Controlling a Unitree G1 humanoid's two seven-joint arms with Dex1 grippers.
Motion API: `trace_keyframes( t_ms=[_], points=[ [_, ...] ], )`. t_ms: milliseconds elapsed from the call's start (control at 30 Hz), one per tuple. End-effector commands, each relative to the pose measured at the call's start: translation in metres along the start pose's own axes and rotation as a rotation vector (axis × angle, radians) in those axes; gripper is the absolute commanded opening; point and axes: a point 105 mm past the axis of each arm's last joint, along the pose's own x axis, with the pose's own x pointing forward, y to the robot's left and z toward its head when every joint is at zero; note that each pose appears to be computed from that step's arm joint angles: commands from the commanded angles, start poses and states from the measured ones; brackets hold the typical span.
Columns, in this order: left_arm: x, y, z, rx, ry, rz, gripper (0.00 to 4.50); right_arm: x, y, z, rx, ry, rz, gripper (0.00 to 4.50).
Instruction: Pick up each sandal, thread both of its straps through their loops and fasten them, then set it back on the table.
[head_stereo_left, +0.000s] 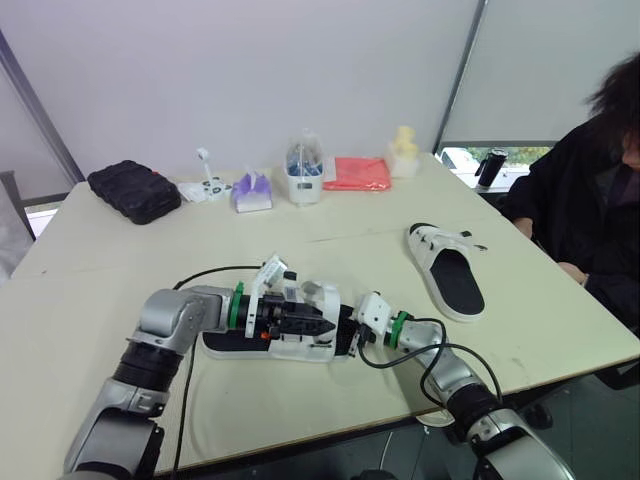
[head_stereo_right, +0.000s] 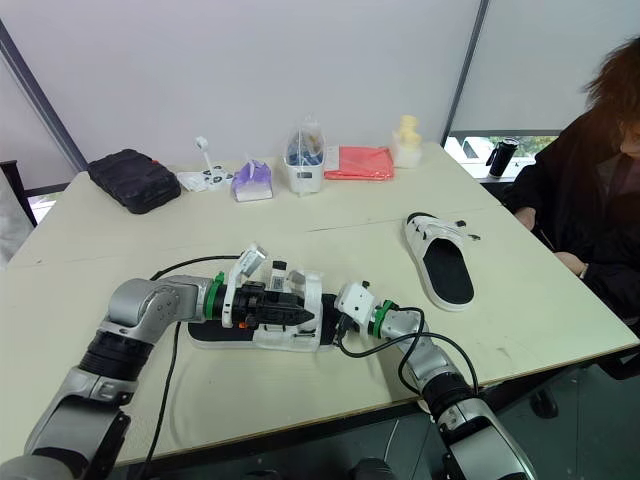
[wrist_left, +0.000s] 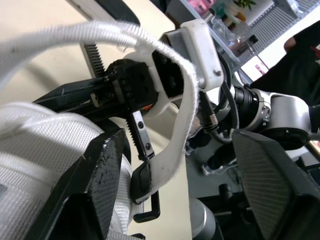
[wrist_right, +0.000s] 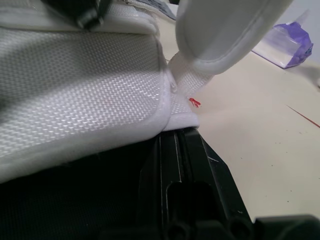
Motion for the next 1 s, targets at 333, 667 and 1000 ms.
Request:
trace_keyframes(
  t_ms=[333, 667, 1000],
  points=[
    [0.020, -0.003, -0.003, 0.177, 0.000, 0.064, 3.21, -0.023, 0.050, -0.079, 0.156, 0.328, 0.119, 0.00],
    [0.022, -0.005, 0.001, 0.207, -0.011, 0.067, 0.06, -0.024, 0.051, -0.080, 0.163, 0.332, 0.115, 0.00],
    [0.009, -0.008, 0.020, -0.121, -0.106, -0.008, 0.06, -0.024, 0.051, -0.080, 0.164, 0.332, 0.115, 0.00]
  ],
)
